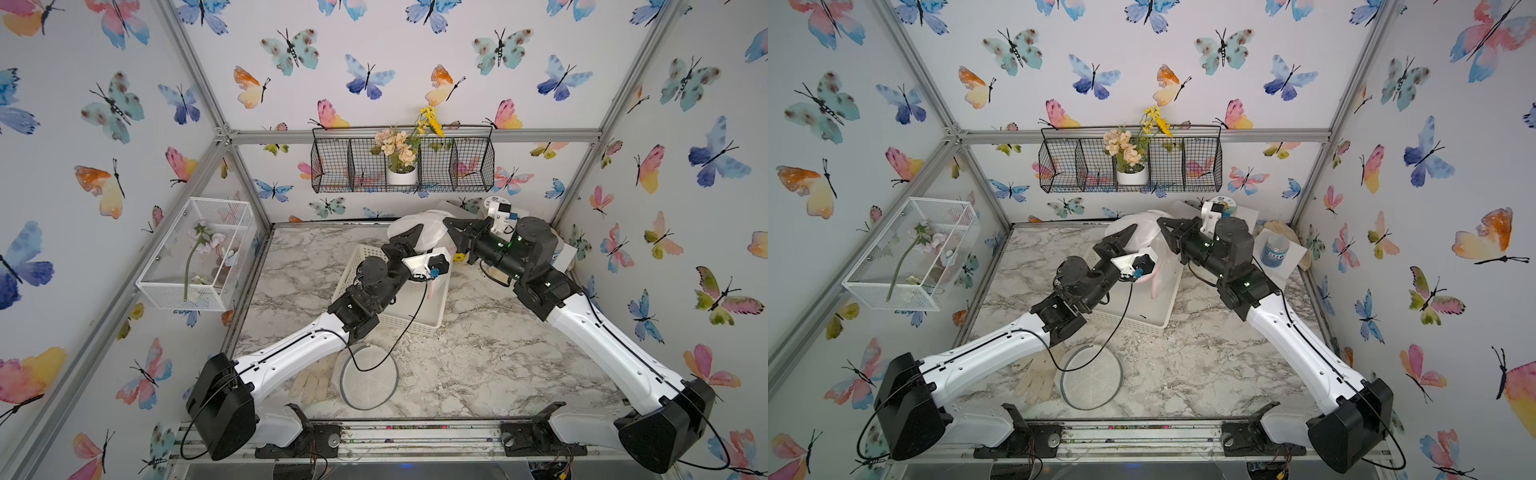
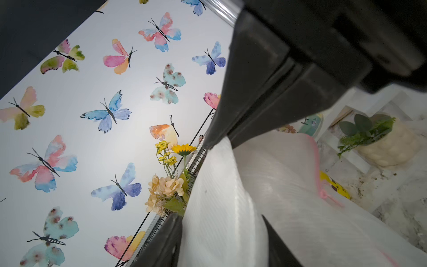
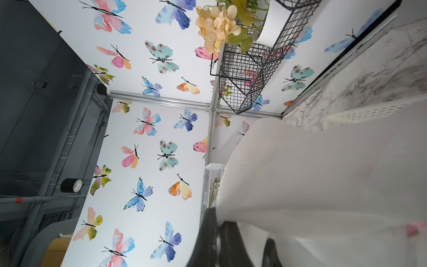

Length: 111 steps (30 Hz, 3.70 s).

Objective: Turn the laundry bag inside out
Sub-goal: Turn over the laundry bag, then zip the zipper on the laundry bag.

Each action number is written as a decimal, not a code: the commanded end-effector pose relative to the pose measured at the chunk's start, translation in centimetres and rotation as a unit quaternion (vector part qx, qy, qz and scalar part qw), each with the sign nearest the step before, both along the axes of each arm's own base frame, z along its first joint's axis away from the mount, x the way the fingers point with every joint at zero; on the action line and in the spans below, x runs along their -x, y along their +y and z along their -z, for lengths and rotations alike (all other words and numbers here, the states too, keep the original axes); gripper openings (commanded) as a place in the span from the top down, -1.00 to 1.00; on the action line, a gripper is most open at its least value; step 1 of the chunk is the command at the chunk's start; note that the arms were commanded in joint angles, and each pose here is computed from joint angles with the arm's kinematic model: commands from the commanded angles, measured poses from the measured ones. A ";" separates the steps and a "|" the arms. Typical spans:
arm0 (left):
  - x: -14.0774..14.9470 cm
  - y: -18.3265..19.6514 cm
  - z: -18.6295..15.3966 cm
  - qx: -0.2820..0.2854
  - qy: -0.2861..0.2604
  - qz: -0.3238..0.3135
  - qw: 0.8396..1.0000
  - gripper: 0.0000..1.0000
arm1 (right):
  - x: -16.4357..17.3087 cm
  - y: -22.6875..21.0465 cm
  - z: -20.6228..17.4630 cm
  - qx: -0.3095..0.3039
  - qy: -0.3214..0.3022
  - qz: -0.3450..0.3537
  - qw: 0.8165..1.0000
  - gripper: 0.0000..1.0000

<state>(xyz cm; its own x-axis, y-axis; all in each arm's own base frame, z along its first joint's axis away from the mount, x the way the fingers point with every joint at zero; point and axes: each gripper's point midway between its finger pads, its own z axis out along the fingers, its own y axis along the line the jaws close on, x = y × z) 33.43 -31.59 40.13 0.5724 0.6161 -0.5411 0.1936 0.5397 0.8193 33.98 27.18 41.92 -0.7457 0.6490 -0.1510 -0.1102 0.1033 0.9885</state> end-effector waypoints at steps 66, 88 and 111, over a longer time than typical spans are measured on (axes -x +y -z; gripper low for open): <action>-0.5 4.4 -3.8 0.202 0.211 0.066 0.954 1.00 | 4.6 -1.4 4.5 0.418 -0.361 -0.076 0.830 -0.39; 0.9 4.0 -4.3 0.224 0.266 0.102 0.932 1.00 | 7.0 1.6 6.8 0.241 -0.368 -0.123 0.890 -0.26; 1.5 4.3 -6.1 0.270 0.280 0.127 0.912 1.00 | 3.6 1.6 6.2 0.215 -0.335 -0.056 0.916 -0.15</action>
